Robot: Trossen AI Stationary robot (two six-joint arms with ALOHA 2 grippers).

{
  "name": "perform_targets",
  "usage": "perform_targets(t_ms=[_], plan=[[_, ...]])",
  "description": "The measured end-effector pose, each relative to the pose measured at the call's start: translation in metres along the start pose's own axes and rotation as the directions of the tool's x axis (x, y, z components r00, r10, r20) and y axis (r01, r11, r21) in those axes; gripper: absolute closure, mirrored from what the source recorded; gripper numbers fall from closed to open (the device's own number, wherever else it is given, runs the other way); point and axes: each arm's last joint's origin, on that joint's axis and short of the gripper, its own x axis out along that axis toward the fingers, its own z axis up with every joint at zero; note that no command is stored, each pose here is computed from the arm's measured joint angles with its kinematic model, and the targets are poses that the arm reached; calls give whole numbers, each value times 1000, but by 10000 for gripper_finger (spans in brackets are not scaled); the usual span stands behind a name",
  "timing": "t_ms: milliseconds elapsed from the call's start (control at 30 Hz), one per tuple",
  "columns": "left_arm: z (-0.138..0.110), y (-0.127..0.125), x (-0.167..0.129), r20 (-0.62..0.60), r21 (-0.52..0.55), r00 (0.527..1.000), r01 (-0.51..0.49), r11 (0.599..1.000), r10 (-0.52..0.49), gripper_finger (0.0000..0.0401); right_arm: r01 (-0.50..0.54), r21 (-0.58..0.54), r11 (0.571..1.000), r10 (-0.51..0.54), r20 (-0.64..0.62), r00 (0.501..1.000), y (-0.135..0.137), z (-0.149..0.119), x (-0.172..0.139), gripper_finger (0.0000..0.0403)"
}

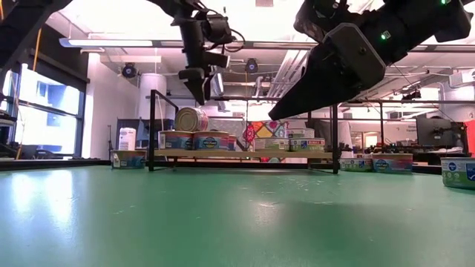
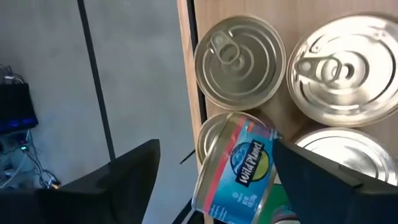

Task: Stack canned seafood by type on shelf
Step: Stack the blue pink tuna can on top of the other blue pink tuna can on the shelf

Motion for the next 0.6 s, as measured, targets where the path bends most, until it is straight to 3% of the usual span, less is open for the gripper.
perform_targets(t_ms=[600], plan=[[-20,-6,35,-93,71,995,47,996,-40,89,-50,1,999,50,-10,999,2,0,0,165]])
